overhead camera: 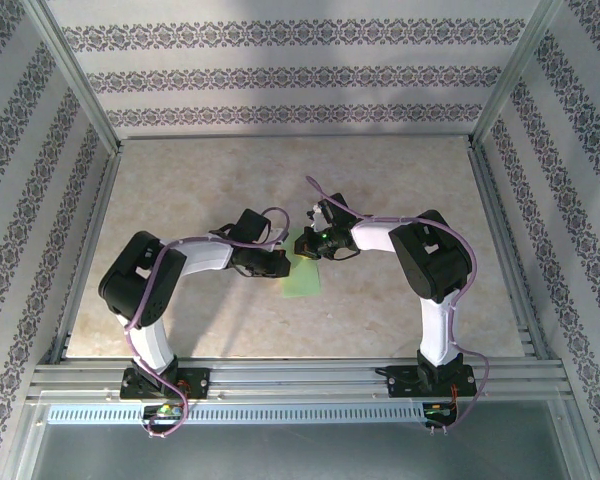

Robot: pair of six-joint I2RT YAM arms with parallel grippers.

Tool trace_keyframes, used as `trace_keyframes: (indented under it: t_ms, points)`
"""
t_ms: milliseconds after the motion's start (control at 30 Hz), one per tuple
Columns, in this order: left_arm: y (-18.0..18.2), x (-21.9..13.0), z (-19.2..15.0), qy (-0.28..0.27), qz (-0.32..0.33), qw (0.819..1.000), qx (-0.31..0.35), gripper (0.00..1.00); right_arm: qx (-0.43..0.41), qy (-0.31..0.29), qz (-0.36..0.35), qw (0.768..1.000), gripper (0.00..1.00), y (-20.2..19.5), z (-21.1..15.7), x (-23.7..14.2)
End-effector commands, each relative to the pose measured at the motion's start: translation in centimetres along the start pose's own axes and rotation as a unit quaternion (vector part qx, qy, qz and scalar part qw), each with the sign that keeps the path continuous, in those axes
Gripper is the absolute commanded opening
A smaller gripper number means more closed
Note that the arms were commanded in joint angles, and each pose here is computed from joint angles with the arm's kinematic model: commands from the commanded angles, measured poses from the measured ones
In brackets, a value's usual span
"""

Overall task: Fold a paper plane with a square sheet of paper (fold left side to right side)
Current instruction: First fold the square sheet of paper in half at the center of the table, then hold the square sheet of paper at the center of the table.

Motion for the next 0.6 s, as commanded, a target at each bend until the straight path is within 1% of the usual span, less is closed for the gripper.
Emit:
trace_keyframes:
  t_ms: [0,167,333,433,467,500,567]
  points:
    - [1.1,0.6,-0.8,0.022,0.032,0.999,-0.005,0.06,0.016,0.027,-0.05,0.998,0.0,-2.2,-2.1,0.5]
    - [1.9,1.2,-1.3,0.029,0.042,0.998,-0.023,0.05,0.007,0.014,-0.031,0.999,0.0,-0.6,-0.9,-0.2]
    - [2.6,1.3,-1.7,0.027,0.055,0.997,-0.044,0.05,-0.014,-0.01,-0.013,1.0,0.05,1.6,0.5,-2.0]
    - [2.7,1.4,-1.9,0.028,0.054,0.997,-0.054,0.05,-0.024,-0.021,-0.012,0.999,0.06,2.3,0.3,-3.6]
    - [2.5,1.3,-2.0,0.028,0.052,0.997,-0.054,0.05,-0.026,-0.024,-0.011,0.999,0.05,2.5,0.0,-4.1]
    - [2.5,1.4,-2.0,0.027,0.051,0.997,-0.055,0.05,-0.027,-0.026,-0.009,0.999,0.01,2.6,-0.3,-4.6]
    - [2.5,1.3,-2.0,0.027,0.051,0.997,-0.057,0.05,-0.026,-0.02,-0.008,0.999,0.0,2.6,-1.8,-5.2]
Point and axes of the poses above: each hand's point on the last joint's axis, 136 mm out from that joint toward the fingers, its own x axis out along the fingers, its own y axis along the line the jaws close on, z = x × y, the point moved 2 cm from there along -x, back along the fingers, and after that the axes turned 6 degrees about -x, right-handed, at the moved point
